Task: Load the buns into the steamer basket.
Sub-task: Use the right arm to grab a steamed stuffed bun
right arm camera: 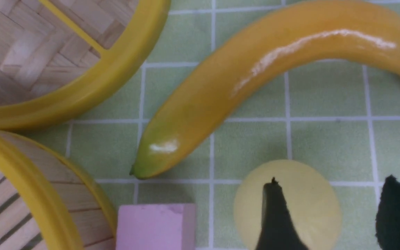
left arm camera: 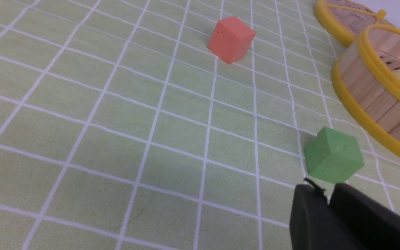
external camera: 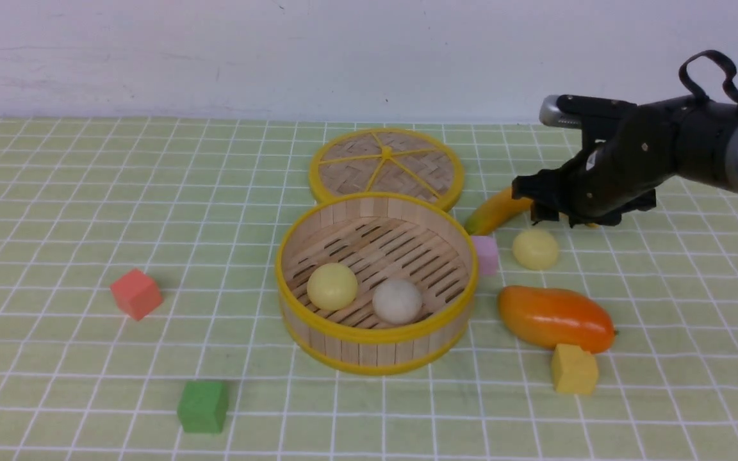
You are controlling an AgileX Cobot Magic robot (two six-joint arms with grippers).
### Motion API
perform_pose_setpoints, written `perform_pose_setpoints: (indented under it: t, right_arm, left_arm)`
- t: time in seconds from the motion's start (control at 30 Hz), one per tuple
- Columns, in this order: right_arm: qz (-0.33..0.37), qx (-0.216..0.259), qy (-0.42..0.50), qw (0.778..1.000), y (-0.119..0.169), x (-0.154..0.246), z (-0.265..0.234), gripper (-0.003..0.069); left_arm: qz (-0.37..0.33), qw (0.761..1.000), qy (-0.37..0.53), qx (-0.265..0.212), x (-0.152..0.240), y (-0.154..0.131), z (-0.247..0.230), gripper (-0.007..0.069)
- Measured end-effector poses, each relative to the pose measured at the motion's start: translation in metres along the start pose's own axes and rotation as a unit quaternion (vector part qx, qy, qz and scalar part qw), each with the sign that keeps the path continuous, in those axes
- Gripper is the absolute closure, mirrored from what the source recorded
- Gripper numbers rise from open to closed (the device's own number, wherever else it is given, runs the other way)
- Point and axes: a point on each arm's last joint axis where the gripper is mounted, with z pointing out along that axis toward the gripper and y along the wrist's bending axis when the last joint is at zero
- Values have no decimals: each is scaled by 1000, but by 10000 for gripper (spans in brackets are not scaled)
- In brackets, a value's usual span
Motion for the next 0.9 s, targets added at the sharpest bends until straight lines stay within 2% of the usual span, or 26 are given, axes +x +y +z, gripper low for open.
perform_pose_setpoints:
  t: [0.17, 0.57, 0.73, 0.77, 0.9]
  right_arm:
    - [3, 0, 8, 1000, -1, 5, 11, 384]
    - [3, 3, 18, 1000, -3, 14, 29, 444]
    - [3, 3, 17, 1000, -3, 14, 29, 565]
    - [5, 2, 17, 1000, -3, 14, 29, 625]
    - [7, 1, 17, 1000, -3, 14, 29, 662]
  left_arm:
    - [0, 1000, 0, 0, 0, 0, 0, 547]
    - [0, 1000, 0, 0, 0, 0, 0, 544]
    - [0, 1000, 0, 0, 0, 0, 0, 540]
    - [0, 1000, 0, 0, 0, 0, 0, 538]
    - [0, 1000, 0, 0, 0, 0, 0, 533]
